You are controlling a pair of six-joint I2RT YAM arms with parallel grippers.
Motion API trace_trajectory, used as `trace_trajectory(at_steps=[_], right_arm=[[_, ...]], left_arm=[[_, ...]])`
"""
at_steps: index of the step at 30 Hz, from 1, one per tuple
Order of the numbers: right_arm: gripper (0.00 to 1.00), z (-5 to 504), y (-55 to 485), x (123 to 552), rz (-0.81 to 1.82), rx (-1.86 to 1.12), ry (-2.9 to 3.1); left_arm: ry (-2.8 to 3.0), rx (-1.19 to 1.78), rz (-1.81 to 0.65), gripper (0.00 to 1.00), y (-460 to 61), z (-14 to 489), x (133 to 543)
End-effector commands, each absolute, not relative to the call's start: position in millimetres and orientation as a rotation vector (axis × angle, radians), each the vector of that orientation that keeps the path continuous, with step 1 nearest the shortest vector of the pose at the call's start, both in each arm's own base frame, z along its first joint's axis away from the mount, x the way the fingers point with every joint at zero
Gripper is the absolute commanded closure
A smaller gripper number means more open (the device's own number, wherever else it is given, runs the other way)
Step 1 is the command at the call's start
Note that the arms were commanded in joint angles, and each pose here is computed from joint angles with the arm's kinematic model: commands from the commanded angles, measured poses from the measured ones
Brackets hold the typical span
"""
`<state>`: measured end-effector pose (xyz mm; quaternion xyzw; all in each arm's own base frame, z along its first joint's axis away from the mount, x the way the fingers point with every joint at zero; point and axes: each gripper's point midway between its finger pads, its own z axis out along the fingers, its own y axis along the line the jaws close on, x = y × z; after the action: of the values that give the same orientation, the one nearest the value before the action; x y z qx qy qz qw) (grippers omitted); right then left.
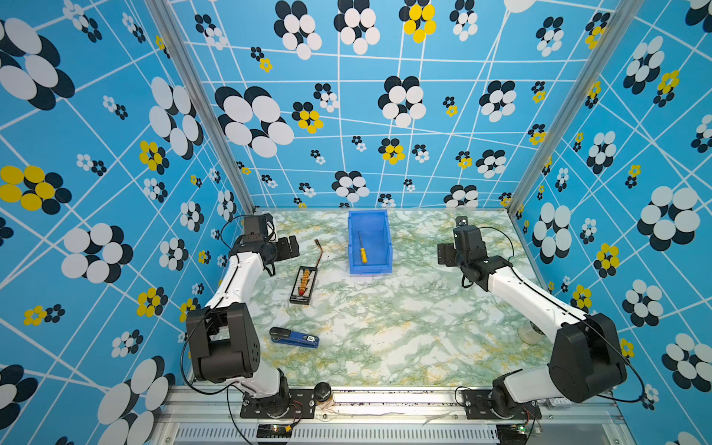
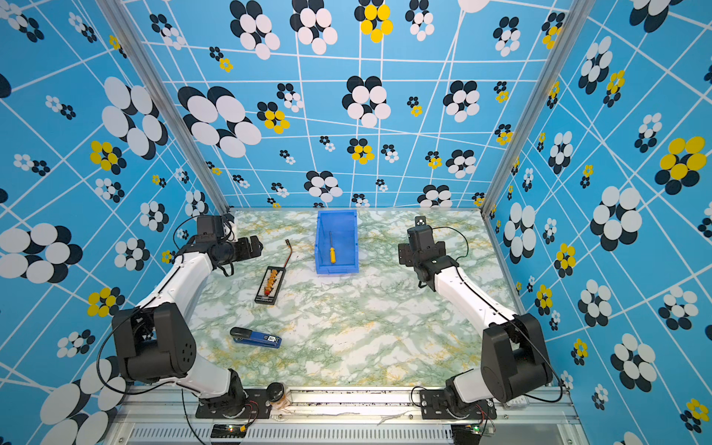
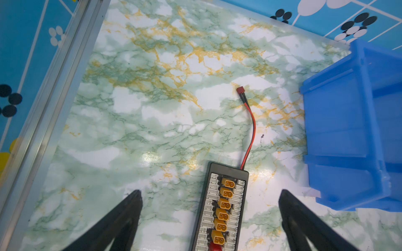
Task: Put the screwdriver in the bin
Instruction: Reset both arms
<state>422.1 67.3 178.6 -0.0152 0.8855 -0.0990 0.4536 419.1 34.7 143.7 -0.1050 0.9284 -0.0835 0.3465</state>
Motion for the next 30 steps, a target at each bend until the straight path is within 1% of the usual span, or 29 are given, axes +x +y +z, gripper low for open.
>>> trace_trajectory(at_steps=[1, 6, 12, 19, 21, 24, 29, 30], right_arm=[[0.01, 172, 38, 435, -0.334, -0.001, 2.094], [0.01, 153, 9, 431, -0.251, 0.093, 1.956], [0.01, 157, 2, 423, -0.199, 0.083, 1.883], [0.01, 154, -19, 391, -0.178, 0.120, 1.851], [0.01, 143, -22, 386, -0.167, 0.134, 1.896], [0.01, 121, -26, 378, -0.156, 0.161, 1.887], [0.01, 98, -29, 386, -0.136, 0.182, 1.844], [0.01, 100, -27, 390, -0.122, 0.169, 1.834]], left_arm=[[2.282, -0.322, -0.180, 0.01, 44, 132, 420], [2.069, -0.296, -0.139, 0.01, 47, 114, 413], [1.965, -0.263, -0.098, 0.01, 44, 105, 402], [1.878, -0.122, -0.075, 0.01, 19, 114, 390], [1.853, -0.063, -0.063, 0.01, 8, 112, 388], [1.834, -0.051, -0.036, 0.01, 6, 102, 387], [1.821, -0.032, -0.029, 0.01, 2, 101, 385], [1.821, -0.040, -0.025, 0.01, 3, 101, 385]])
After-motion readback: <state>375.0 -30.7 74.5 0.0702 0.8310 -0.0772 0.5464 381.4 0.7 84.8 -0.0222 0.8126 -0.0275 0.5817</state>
